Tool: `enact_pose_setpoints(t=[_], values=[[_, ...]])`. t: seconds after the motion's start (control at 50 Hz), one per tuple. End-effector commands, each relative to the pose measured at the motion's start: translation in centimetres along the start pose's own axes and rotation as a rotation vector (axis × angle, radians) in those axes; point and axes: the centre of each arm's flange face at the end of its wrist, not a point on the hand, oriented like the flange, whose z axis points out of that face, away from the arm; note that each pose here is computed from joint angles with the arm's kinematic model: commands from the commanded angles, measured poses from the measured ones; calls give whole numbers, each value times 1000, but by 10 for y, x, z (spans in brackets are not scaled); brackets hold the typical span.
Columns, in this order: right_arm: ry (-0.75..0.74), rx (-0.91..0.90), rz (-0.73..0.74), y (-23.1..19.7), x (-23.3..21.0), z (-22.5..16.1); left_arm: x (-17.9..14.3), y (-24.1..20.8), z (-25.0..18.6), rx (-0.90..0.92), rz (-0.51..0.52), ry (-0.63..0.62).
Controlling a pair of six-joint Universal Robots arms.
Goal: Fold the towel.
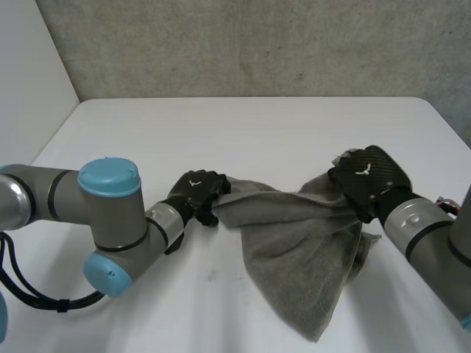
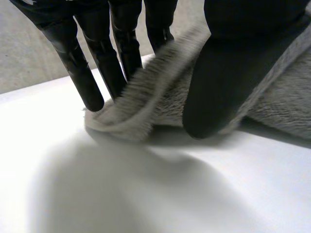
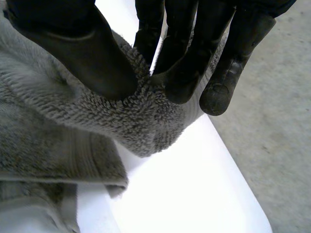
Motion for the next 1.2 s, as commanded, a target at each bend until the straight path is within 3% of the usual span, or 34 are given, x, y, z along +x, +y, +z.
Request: enact_pose_setpoints(t=[0.02,0.14,0.18,0.2,0.22,0.24,0.28,0.4,0.46,0.52,0.56,0.58,0.6,0.62,0.64,0.68,0.7,0.74,0.8,0.84,0.9,1.04,1.2], values=[[132,55,-13,-10,42,12,5,-15,12,75,24,9],[253,246,-52,-46,77,40,4,-93,28,366,76,-30],[413,415,-102,-82,114,54,-2,-160,22,572,75,-98],[413,415,-102,-82,114,54,-2,-160,22,573,75,-98],[489,494,-120,-101,131,55,-4,-193,14,675,66,-122],[551,559,-132,-118,144,54,-4,-193,14,676,66,-122],[592,614,-129,-133,152,52,-7,-246,-3,850,51,-164],[764,748,-6,-161,184,36,-16,-292,-28,1021,17,-266],[796,768,54,-158,187,33,-43,-305,-51,1098,-59,-427],[763,740,58,-152,179,34,-61,-283,-49,1017,-48,-467],[600,614,56,-126,150,43,-60,-263,-45,941,-30,-440],[599,613,56,-126,150,43,-57,-237,-41,845,-12,-405],[479,537,58,-107,128,51,-57,-237,-41,844,-12,-404],[356,463,66,-88,104,55,-50,-201,-38,724,8,-357],[355,462,66,-88,104,55,-50,-200,-38,723,8,-357],[138,294,102,-44,56,61,-41,-134,-40,514,11,-288],[137,293,102,-44,56,61,-41,-134,-40,514,11,-288],[-27,125,149,-3,13,61,-33,-78,-45,346,-1,-248],[-116,17,178,25,-15,59,-30,-53,-49,271,2,-242],[-141,-15,183,33,-24,58,-27,-14,-54,142,47,-246],[-167,-55,174,42,-31,58,-31,6,-57,64,126,-261],[-171,-84,148,45,-29,52,-46,12,-61,13,242,-311],[-108,-150,231,65,-10,46,-62,0,-65,40,240,-361]])
